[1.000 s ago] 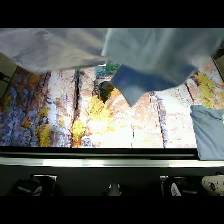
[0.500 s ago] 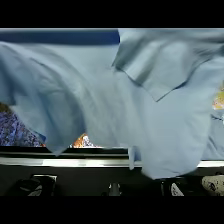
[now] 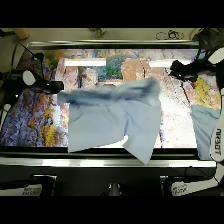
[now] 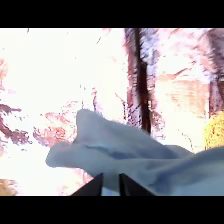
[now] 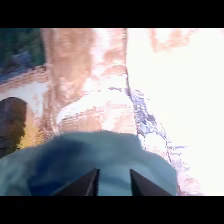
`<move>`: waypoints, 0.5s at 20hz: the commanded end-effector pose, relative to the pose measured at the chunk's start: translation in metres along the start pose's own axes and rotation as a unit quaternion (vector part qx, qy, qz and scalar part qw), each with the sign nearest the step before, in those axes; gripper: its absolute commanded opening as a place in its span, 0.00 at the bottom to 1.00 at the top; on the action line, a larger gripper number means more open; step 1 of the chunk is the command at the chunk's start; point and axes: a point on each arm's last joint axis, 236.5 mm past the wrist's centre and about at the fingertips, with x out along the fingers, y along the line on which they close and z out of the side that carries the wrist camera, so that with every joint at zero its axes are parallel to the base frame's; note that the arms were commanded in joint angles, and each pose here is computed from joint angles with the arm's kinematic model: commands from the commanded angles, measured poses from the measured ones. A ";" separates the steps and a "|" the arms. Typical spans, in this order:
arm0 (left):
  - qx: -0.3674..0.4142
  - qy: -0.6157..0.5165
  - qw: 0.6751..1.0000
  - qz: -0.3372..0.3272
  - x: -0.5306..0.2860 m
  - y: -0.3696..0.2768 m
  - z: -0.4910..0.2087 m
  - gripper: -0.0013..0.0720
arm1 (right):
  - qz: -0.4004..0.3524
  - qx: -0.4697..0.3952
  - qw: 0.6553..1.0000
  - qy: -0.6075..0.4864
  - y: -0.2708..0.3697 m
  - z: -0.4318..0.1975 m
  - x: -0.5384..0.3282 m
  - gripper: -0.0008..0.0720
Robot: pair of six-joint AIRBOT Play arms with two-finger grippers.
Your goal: Fold the shirts.
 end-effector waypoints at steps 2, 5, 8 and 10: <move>-0.037 0.110 0.991 -0.071 0.027 -0.021 -0.040 0.91 | 0.089 0.009 0.994 0.066 0.031 -0.023 0.030 0.69; -0.013 0.192 0.979 -0.062 -0.008 0.019 -0.074 0.91 | -0.047 -0.077 0.987 0.130 -0.025 -0.054 -0.003 0.76; -0.046 0.231 0.970 -0.054 -0.028 0.042 -0.138 0.85 | -0.114 -0.060 0.968 0.215 -0.070 -0.098 -0.005 0.68; -0.068 0.260 0.961 -0.063 -0.029 0.040 -0.208 0.85 | -0.086 -0.044 0.959 0.265 -0.069 -0.134 0.010 0.68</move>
